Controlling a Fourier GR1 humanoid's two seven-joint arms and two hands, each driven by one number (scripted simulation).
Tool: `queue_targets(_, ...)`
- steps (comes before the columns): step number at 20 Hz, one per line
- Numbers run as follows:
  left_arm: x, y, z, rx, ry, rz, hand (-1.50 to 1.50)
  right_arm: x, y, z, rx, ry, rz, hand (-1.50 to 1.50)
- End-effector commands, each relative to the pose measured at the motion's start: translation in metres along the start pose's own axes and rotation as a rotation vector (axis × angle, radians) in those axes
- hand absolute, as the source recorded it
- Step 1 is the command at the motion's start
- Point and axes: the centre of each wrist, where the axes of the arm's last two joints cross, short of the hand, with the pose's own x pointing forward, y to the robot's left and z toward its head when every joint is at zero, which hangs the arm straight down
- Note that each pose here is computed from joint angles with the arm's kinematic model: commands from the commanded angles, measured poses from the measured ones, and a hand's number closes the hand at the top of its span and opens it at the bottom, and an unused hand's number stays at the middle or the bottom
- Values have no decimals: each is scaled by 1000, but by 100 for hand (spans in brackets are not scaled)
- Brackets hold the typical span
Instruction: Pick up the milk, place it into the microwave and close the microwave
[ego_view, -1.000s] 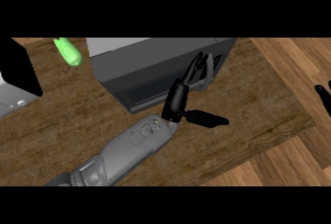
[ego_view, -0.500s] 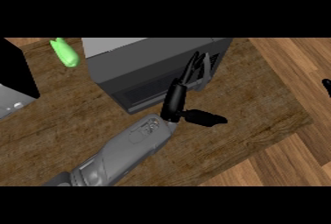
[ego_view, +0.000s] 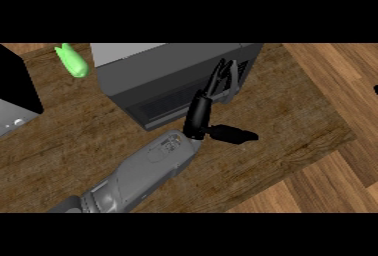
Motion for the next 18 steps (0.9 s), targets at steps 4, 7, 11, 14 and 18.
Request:
queue_targets(4, 6, 1, -18, 40, 9, 4, -150, 1, -3, -2, 9, 4, -21, -150)
queue_targets(7, 3, 3, -17, 43, 19, 9, -150, 4, -6, -3, 14, 11, -19, -150)
queue_targets(11, 0, 2, -14, 32, 13, 2, -150, 5, -4, -9, 37, 12, -25, -150)
queue_targets(14, 1, 2, -15, 43, 16, 10, -150, 9, -4, -12, 62, 4, -33, -150)
queue_targets(18, 0, 2, -15, 42, 11, 16, -150, 7, -5, -12, 59, 7, -45, -150)
